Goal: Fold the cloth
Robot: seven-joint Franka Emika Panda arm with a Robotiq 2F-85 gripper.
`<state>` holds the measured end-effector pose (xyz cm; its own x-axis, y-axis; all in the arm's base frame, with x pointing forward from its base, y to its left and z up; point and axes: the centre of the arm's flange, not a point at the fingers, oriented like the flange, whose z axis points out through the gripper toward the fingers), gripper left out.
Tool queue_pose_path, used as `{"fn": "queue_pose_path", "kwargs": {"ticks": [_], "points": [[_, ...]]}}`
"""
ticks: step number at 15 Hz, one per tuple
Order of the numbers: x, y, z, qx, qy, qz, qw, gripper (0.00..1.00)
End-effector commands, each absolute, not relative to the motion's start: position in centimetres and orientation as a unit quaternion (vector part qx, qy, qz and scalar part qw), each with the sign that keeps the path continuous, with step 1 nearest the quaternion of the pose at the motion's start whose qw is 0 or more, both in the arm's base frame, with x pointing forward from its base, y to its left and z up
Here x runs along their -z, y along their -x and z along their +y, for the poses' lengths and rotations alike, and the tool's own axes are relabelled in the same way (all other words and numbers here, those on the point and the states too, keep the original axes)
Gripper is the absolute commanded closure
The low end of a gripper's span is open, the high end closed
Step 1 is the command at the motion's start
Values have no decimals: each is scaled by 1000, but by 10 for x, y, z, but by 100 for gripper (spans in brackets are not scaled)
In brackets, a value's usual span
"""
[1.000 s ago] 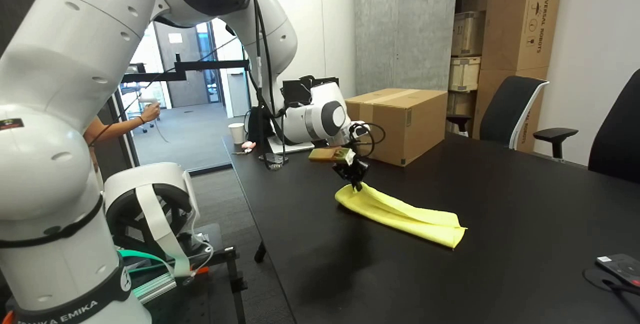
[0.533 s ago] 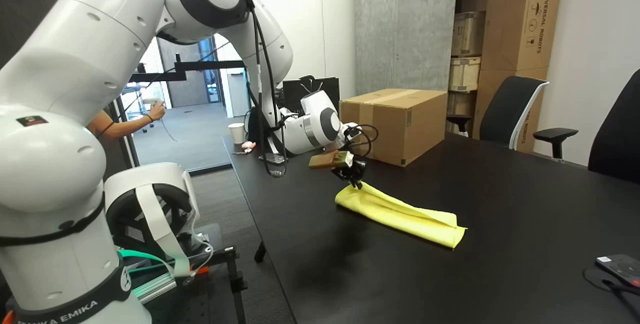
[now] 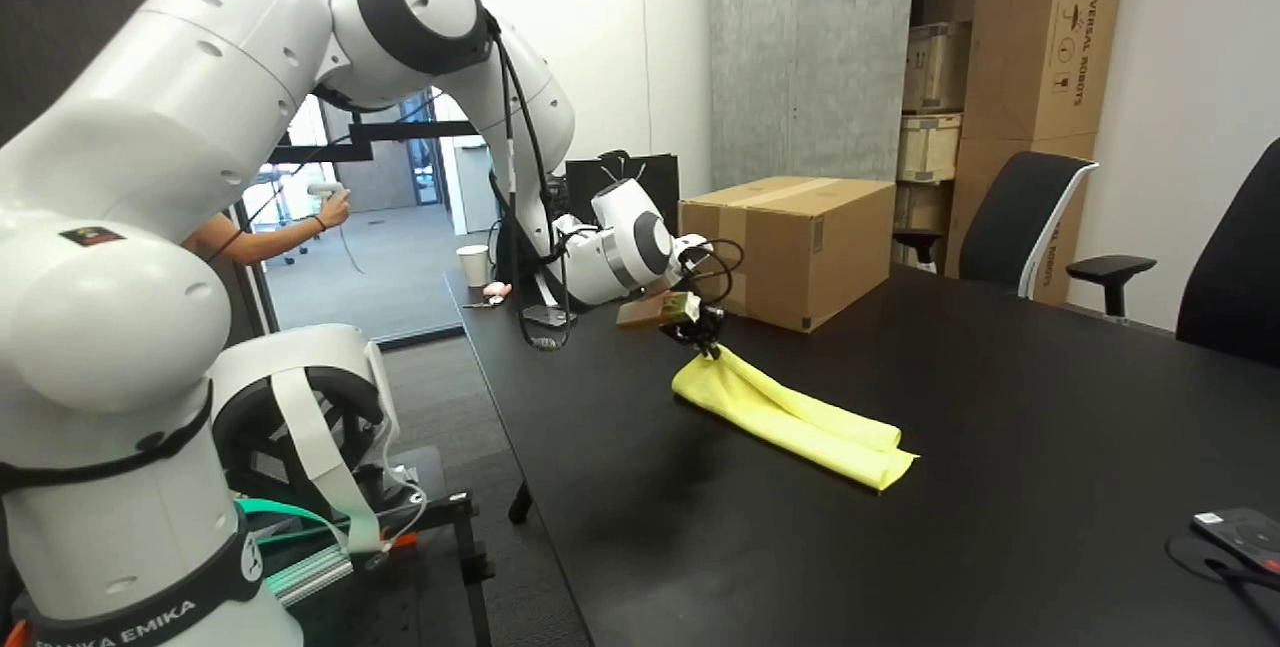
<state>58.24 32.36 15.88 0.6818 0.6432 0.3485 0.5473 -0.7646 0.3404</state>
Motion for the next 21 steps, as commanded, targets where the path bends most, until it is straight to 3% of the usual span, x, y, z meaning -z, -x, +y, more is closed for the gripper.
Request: {"fn": "queue_pose_path", "kwargs": {"ticks": [1,8,9,16,21], "points": [[-169,-607,340,-237,-901,342,123,56],[-199,-647,344,-252,-912,286,150,4],[-200,-647,339,-246,-913,284,161,1],[-249,-584,228,-35,-946,220,235,0],[-287,-519,160,89,-962,163,201,0]]}}
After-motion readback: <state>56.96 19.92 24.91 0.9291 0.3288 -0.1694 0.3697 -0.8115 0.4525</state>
